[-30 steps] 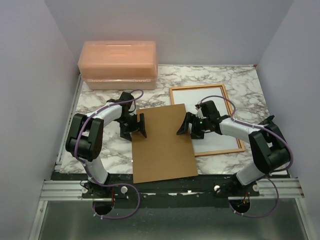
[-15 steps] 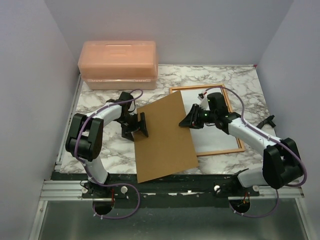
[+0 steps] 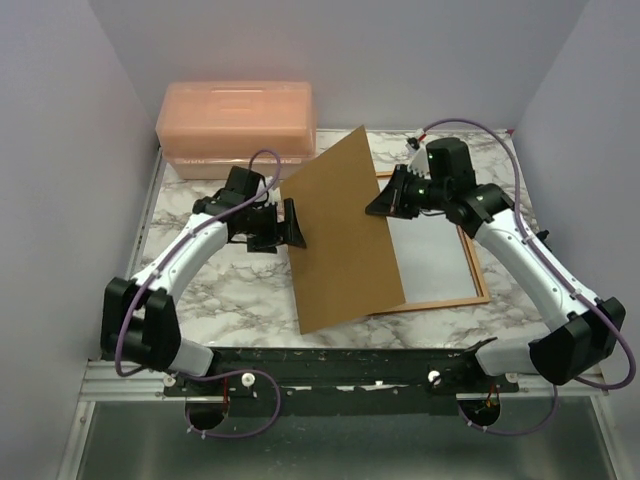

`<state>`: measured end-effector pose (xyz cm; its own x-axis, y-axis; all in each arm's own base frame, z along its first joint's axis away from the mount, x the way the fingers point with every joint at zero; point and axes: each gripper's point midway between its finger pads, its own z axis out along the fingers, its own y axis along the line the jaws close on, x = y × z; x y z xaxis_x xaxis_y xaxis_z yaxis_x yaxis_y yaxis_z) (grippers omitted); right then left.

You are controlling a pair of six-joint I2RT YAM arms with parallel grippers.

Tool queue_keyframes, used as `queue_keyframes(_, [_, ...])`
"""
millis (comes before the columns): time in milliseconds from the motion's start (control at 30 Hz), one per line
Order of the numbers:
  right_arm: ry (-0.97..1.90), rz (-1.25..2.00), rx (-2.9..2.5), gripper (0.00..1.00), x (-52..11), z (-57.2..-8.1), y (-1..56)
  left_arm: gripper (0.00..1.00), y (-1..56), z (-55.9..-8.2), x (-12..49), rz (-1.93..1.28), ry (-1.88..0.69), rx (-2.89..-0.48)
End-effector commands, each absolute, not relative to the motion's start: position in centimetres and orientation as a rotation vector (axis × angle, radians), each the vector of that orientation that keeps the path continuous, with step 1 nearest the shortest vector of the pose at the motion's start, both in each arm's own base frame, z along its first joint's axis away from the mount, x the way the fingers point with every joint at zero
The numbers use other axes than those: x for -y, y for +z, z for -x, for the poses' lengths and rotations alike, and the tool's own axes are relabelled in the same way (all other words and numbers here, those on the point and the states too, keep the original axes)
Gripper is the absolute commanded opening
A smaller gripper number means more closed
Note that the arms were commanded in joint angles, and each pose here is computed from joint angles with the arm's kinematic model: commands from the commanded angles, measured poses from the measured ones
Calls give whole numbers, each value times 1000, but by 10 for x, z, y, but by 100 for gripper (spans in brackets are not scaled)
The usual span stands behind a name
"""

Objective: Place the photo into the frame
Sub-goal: Turn over the photo frame item at the center of the board.

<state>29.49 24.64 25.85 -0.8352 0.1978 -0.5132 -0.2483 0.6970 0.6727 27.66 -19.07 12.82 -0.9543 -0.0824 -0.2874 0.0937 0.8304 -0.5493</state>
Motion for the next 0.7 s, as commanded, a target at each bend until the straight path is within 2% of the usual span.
queue_keyframes(0, [833,0,-2381,0,-221,-297,274,96,204,-289,191,-40,-865,-2438])
queue_keyframes(33, [809,-10,-2388,0,-219,-298,275,98,218,-288,191,-47,-875,-2388])
queue_keyframes(300, [663,-39,-2426,0,-206,-303,293,99,289,-274,188,-90,-924,-2174])
queue_keyframes(667, [391,45,-2524,0,-223,-301,282,98,295,-273,187,-73,-925,-2185])
